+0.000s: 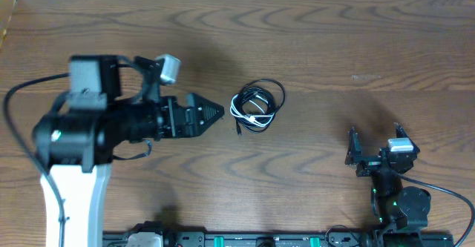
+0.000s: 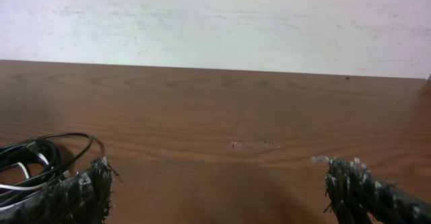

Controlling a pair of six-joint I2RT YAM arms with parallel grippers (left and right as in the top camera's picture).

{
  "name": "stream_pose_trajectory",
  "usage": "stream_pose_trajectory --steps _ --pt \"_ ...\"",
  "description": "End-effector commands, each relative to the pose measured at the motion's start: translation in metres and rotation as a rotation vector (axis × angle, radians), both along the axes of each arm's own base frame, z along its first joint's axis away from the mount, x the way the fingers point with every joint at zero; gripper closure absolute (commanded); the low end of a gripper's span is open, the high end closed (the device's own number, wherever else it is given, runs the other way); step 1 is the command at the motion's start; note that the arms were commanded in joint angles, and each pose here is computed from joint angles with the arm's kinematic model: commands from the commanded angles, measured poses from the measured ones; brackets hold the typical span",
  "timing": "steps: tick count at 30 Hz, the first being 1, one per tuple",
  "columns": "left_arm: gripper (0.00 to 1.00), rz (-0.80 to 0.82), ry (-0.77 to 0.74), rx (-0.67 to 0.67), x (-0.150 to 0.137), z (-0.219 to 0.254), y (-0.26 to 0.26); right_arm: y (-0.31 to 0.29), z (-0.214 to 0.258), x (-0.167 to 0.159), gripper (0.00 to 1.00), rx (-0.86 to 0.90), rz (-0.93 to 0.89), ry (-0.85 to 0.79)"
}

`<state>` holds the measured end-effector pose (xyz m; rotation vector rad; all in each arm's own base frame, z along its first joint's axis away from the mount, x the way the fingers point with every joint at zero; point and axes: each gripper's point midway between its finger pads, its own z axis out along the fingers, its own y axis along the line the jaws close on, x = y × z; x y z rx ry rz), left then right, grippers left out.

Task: Untangle cables
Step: 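Move the left gripper forward over the tangled cable bundle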

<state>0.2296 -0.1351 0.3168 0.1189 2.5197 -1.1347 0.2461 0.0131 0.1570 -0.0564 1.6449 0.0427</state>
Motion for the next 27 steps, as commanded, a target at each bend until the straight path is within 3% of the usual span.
stream_pose_trajectory --steps 1,3,7,20,27 --pt "0.02 0.118 0.149 0.244 0.005 -0.042 0.021 -0.001 0.000 0.000 0.01 -0.007 -0.006 -0.001" --pt "0.02 0.204 0.290 0.428 0.000 -0.073 0.033 -0.001 0.000 0.000 0.01 -0.007 -0.006 -0.001" --pt "0.02 0.208 0.360 0.503 0.000 -0.090 0.023 -0.001 0.000 0.000 0.01 -0.007 -0.006 -0.001" --pt "0.02 0.119 0.473 0.579 0.017 -0.135 -0.001 -0.001 0.000 0.000 0.01 -0.007 -0.006 -0.001" --pt "0.02 0.119 0.456 0.573 0.037 -0.149 -0.008 -0.001 0.000 0.000 0.01 -0.007 -0.006 -0.001"
